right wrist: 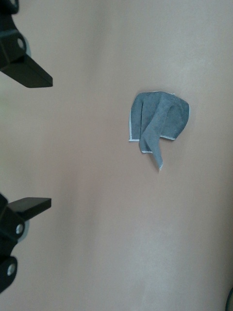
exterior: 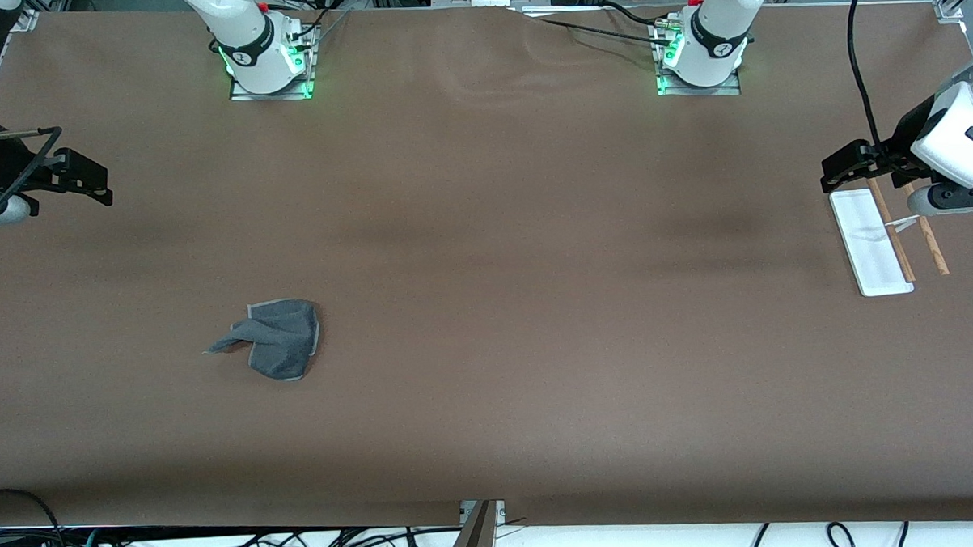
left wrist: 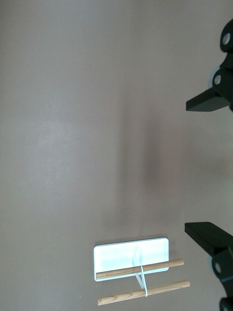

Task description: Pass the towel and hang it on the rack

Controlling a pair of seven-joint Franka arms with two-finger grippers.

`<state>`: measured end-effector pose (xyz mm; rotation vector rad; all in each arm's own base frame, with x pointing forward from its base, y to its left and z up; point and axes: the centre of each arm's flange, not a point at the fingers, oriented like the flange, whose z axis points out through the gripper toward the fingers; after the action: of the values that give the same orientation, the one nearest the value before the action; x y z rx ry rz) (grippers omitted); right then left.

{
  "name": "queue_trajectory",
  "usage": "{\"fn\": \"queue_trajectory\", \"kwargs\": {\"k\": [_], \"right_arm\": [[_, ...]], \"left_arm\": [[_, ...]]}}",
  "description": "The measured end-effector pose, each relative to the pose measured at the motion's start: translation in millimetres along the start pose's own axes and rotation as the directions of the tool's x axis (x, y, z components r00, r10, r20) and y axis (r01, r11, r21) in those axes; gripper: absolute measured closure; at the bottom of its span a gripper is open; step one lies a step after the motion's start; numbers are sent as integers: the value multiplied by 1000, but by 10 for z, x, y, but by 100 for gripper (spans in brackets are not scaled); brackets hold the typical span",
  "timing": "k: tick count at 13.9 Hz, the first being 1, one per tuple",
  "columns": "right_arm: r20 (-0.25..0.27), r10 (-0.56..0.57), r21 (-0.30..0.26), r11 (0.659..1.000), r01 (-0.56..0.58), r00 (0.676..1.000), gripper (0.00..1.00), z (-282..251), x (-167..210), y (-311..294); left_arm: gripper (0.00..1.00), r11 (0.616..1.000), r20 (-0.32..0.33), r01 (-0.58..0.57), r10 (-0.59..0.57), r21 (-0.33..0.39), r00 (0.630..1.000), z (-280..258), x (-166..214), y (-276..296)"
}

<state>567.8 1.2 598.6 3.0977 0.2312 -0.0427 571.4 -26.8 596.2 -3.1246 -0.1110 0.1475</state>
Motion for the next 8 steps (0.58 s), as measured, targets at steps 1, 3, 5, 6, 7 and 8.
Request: {"fn": "queue_trajectory", "kwargs": {"k": [1,3,5,6,7,8], "right_arm": [[0,0,0,1000,0,1000,0,-2,3,0],[-1,-1,0,1000,1,1000,0,1,8,-2],[-5,-2,0,1000,2,1000,0,-6,24,-8],[-8,-3,-1,1000,3,1000,0,-17,34,-11],[-10,-3,-1,1000,3,1000,0,-24,42,-11],[-11,-3,-1,1000,3,1000,0,-27,49,-10]], "left_arm": [[0,1000,0,0,0,0,1000,0,0,0],[0,1000,0,0,0,0,1000,0,0,0],[0,1000,0,0,0,0,1000,0,0,0],[0,1000,0,0,0,0,1000,0,0,0],[0,1000,0,0,0,0,1000,0,0,0],[0,1000,0,0,0,0,1000,0,0,0]]}}
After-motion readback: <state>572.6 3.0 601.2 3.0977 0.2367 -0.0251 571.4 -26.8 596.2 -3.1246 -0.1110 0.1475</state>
